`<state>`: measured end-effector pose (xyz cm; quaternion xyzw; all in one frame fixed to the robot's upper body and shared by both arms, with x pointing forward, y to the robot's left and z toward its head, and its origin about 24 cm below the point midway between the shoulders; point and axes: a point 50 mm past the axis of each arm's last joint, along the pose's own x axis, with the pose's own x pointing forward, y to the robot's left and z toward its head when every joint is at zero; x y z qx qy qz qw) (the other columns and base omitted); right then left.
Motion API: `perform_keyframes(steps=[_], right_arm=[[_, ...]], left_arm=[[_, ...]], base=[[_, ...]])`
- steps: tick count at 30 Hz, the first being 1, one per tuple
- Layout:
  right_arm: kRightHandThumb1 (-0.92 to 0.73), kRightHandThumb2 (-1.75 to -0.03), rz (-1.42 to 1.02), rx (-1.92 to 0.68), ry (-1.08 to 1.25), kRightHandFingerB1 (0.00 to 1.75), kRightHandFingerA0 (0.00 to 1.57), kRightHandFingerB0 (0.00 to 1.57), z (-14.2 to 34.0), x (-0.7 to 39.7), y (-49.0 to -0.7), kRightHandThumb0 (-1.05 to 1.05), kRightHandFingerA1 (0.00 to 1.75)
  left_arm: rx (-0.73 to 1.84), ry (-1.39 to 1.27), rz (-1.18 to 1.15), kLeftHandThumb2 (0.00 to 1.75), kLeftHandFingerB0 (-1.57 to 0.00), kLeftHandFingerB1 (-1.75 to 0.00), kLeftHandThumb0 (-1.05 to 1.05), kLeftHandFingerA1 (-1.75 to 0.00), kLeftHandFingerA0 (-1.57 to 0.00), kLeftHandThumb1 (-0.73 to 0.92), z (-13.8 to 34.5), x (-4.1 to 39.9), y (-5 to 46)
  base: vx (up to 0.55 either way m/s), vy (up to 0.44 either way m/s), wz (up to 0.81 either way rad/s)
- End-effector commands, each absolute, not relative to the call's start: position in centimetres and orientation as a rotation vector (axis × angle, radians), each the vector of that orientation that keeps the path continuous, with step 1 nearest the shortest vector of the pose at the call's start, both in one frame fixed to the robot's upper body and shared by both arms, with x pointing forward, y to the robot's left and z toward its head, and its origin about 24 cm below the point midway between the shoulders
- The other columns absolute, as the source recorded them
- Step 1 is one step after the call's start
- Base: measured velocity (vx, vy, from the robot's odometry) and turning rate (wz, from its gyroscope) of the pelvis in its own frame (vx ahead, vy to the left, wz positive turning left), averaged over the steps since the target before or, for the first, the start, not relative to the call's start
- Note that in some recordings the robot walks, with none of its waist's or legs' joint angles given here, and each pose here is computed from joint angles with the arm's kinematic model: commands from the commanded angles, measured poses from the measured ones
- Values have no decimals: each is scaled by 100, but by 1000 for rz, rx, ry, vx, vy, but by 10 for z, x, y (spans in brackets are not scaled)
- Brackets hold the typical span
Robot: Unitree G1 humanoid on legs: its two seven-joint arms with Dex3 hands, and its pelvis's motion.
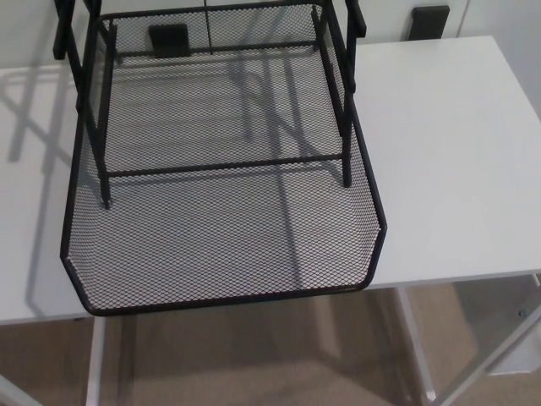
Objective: The robot walks towards a file tray kept in the middle of a desk and uses its right hand to grab a tray and pulls it out towards itself
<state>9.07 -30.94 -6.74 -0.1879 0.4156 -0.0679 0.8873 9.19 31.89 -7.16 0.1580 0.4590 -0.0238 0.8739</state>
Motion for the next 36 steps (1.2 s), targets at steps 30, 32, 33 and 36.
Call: perform_keyframes(steps=[30, 32, 33, 36], right_arm=[[-36, -84, -184, -395, 803, 52, 4, 0, -55, 93, -316, -34, 54], [-35, -83, -180, -402, 810, 52, 5, 0, -57, 92, -315, -33, 53], [-34, -83, -178, -402, 810, 52, 5, 0, -57, 90, -315, -34, 53], [-33, -83, -158, -419, 823, 52, 5, 0, -56, 91, -315, -35, 53]], left_arm=[[415, 905, -97, 87, -10, -45, -25, -54, -29, 45, -68, 114, 312], [359, 911, -69, 65, -20, -36, -32, -40, -31, 57, -68, 115, 313], [359, 914, -69, 87, -10, -46, -21, -53, -27, 45, -69, 115, 313], [365, 909, -79, 65, -21, -36, -32, -39, -30, 58, -71, 113, 313]], base=[[0, 0, 0], [0, 0, 0], [0, 0, 0], [0, 0, 0]])
